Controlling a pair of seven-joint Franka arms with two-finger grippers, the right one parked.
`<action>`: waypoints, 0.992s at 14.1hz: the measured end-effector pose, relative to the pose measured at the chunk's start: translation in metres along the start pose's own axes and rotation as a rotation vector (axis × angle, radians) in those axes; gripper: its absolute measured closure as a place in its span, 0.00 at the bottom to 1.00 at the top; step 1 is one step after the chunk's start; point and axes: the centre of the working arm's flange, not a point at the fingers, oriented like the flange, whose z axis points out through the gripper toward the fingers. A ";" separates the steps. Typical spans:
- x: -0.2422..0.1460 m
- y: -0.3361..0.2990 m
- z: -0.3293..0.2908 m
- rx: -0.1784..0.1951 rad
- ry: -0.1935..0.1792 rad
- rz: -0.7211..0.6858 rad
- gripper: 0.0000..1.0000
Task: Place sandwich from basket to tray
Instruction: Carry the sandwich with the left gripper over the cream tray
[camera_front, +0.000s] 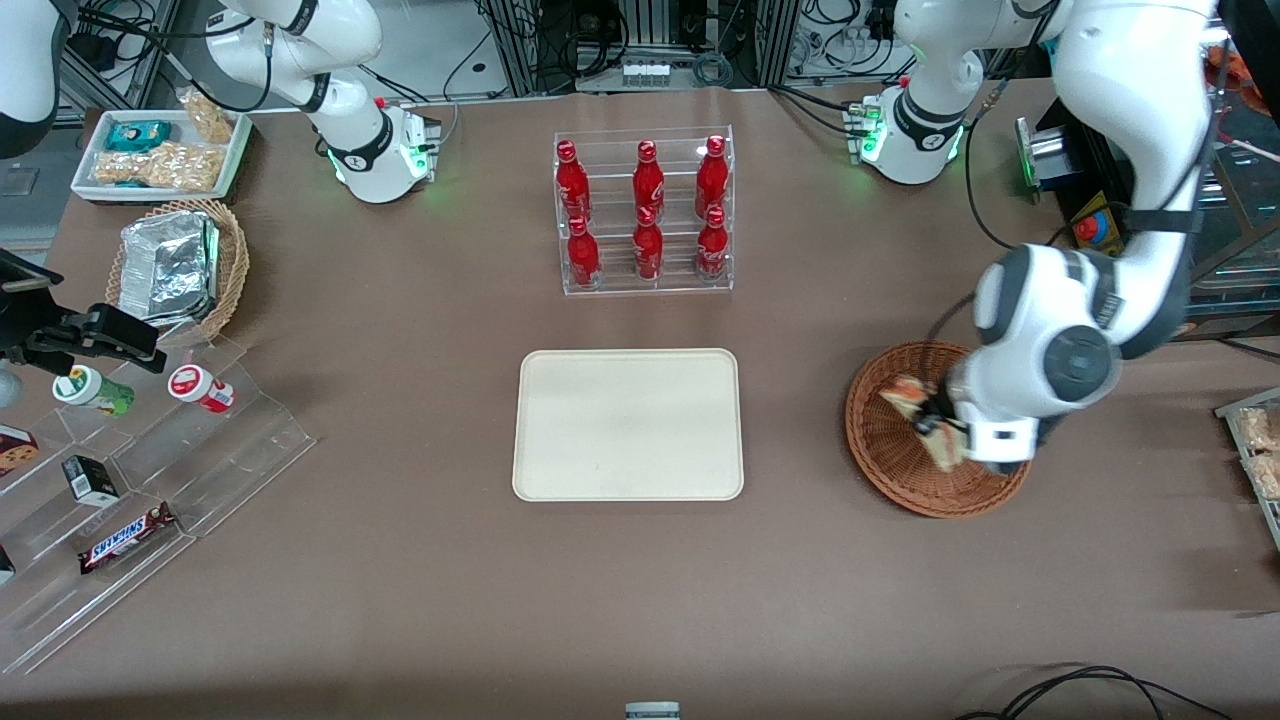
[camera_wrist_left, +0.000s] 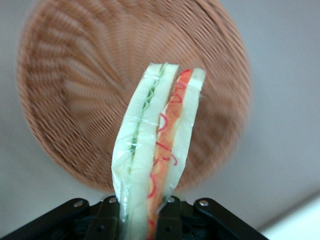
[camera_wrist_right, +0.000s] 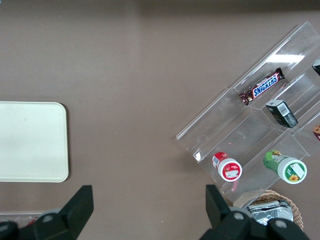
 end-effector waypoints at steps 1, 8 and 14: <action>-0.041 0.029 -0.002 0.002 0.013 0.063 0.84; -0.266 0.182 0.048 0.019 0.112 0.355 0.81; -0.285 0.263 0.124 0.001 0.170 0.432 0.59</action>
